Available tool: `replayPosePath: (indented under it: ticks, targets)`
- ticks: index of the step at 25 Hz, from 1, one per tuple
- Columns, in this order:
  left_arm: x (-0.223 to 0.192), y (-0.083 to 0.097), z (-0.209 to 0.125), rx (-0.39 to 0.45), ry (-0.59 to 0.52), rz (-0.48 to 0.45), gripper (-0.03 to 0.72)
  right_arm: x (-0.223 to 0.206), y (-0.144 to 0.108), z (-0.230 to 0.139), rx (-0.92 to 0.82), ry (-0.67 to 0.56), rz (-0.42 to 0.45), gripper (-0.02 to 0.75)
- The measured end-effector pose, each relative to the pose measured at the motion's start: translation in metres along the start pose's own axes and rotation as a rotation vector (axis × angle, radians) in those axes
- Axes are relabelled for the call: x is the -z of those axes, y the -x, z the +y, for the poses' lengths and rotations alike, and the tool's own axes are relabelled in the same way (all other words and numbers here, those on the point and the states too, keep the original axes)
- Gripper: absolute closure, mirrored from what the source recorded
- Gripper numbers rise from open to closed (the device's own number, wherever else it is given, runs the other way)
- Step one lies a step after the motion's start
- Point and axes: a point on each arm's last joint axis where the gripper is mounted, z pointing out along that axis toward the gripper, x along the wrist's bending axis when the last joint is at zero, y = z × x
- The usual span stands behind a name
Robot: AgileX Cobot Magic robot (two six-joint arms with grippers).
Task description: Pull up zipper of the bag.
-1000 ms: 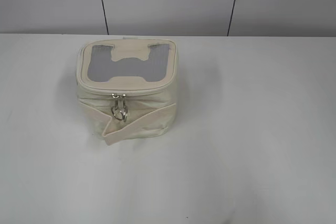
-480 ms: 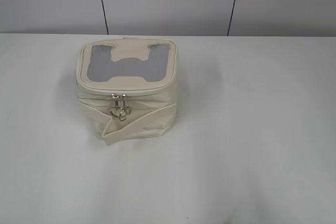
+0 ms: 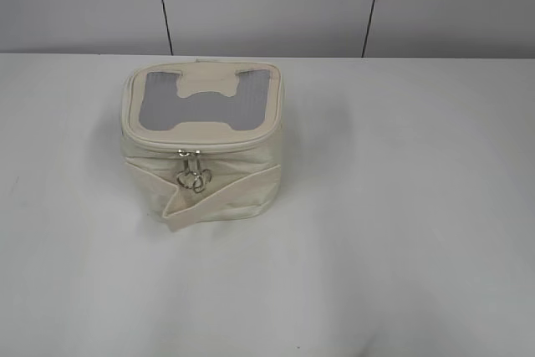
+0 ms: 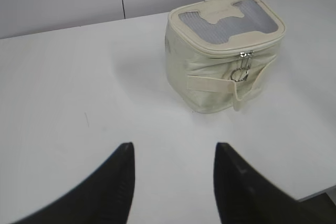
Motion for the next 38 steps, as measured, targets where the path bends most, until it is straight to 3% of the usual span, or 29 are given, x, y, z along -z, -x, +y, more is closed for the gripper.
replayPosePath:
  ticks: [13,22,38]
  targets:
    - [0.000,0.000,0.000,0.005,0.000,0.009,0.314,0.000,0.000,0.000,-0.003,-0.001,-0.009,0.170]
    - [-0.001,0.003,0.001,0.121,-0.009,0.266,0.334,0.012,-0.001,-0.007,-0.077,0.092,-0.160,0.172]
    - [-0.001,0.003,0.001,0.124,-0.007,0.271,0.368,0.014,-0.003,-0.008,-0.083,0.102,-0.153,0.174]
